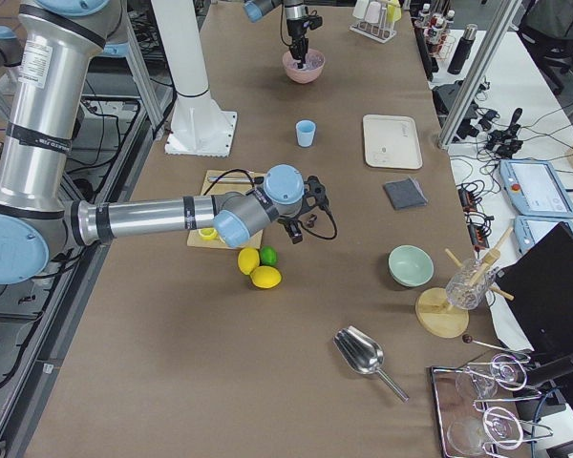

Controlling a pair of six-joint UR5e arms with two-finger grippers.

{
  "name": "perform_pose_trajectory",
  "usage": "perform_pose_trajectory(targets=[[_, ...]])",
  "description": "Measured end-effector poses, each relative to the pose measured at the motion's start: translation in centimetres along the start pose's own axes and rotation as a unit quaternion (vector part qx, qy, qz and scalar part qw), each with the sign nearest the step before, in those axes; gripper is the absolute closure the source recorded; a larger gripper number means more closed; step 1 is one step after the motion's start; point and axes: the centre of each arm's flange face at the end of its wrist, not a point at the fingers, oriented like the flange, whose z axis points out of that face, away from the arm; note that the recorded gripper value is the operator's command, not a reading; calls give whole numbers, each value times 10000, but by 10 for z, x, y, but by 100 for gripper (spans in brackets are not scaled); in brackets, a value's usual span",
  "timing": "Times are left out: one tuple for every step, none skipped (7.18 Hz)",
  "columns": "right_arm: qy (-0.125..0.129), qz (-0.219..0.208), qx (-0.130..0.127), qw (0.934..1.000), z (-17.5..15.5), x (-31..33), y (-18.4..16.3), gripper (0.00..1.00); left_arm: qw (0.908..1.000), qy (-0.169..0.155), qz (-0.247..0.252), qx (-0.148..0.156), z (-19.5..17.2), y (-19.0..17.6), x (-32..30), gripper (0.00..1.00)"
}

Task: Put ice and cherries in cup
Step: 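Carry the ice cube over the light-blue cup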

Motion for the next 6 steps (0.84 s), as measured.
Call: perform_pose_trajectory(targets=[[-16,-17,-23,10000,3,-2,-2,1,9995,-149,-275,-30,10,-18,47,100],[-37,-44,-40,10000,5,-5,-5,1,9983,-308,-497,21,26,-28,89,100],[-56,-63,-61,9999,7,-7,-6,1,9964,-409,-736,79,42,-36,119,100],[-71,-78,-88,9999,10,-8,-6,1,9940,-486,-973,148,59,-46,144,100],[-82,-85,-114,9999,12,-9,-6,1,9920,-559,-1109,215,73,-50,164,100],[-89,-84,-134,9998,14,-9,-5,1,9910,-612,-1165,265,85,-50,183,100]])
